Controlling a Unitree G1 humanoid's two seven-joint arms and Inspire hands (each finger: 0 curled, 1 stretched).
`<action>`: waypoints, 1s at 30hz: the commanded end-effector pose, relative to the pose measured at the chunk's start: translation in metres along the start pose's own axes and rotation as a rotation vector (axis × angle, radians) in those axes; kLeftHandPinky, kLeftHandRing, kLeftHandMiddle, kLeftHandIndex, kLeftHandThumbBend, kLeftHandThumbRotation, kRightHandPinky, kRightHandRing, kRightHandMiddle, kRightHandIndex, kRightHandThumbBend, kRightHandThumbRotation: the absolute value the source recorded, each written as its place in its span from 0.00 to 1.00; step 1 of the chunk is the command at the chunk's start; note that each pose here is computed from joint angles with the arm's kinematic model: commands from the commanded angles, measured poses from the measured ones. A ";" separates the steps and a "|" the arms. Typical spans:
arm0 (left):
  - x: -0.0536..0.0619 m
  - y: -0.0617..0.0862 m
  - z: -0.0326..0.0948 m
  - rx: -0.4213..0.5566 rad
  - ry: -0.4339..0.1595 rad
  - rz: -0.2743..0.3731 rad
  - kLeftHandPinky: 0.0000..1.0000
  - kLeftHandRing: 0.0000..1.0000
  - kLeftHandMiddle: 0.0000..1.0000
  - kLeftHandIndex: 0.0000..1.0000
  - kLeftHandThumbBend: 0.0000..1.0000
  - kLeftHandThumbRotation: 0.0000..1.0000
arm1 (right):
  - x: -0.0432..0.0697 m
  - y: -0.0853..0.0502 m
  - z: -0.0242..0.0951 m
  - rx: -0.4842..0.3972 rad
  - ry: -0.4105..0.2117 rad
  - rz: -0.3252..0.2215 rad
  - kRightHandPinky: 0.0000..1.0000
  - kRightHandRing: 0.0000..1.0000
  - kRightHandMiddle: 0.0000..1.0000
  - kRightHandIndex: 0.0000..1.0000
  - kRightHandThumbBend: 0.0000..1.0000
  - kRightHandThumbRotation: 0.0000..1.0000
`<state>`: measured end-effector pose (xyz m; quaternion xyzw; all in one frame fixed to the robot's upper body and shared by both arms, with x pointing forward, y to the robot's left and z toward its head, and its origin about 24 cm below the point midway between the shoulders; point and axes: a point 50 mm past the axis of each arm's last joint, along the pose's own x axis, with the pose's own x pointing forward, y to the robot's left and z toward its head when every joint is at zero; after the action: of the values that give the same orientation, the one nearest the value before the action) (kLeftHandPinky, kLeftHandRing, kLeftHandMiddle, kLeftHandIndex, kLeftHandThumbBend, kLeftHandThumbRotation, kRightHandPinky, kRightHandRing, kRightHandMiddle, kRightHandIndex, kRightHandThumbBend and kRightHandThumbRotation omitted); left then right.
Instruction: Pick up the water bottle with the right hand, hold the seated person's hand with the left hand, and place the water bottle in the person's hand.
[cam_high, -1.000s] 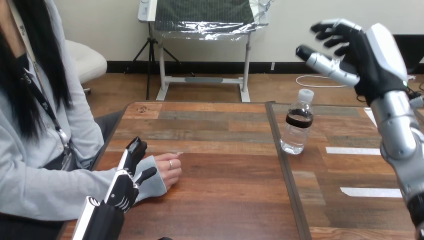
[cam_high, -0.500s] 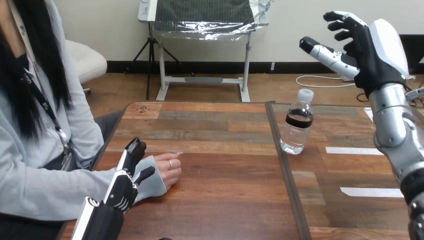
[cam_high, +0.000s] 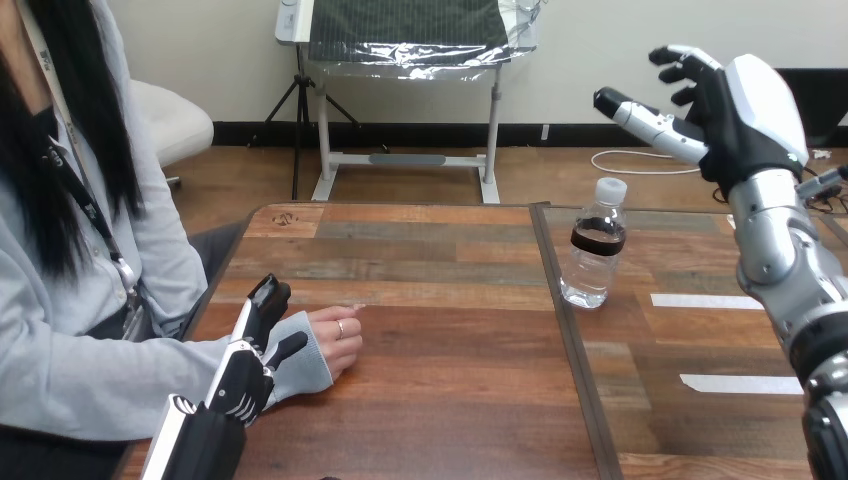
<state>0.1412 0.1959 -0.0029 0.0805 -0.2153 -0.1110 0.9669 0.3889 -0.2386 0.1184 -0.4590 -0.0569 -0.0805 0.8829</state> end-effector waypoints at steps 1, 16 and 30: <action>0.014 0.006 0.008 0.034 -0.094 -0.003 0.89 1.00 1.00 1.00 1.00 0.56 | 0.022 -0.014 0.037 -0.008 -0.053 -0.018 0.68 0.77 0.82 0.84 0.93 0.90; 0.014 0.003 0.009 0.014 -0.094 -0.009 0.88 1.00 1.00 1.00 1.00 0.55 | 0.022 0.001 0.035 -0.062 0.039 0.102 0.73 0.81 0.84 0.86 0.94 0.88; 0.012 0.001 0.012 0.023 -0.094 -0.012 0.91 1.00 1.00 1.00 1.00 0.57 | 0.017 0.018 0.029 -0.077 0.109 0.198 0.71 0.79 0.84 0.86 0.94 0.86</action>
<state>0.1385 0.1942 -0.0004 0.0816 -0.2238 -0.1146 0.9644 0.3983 -0.2183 0.1016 -0.4900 0.0641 -0.0212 0.8691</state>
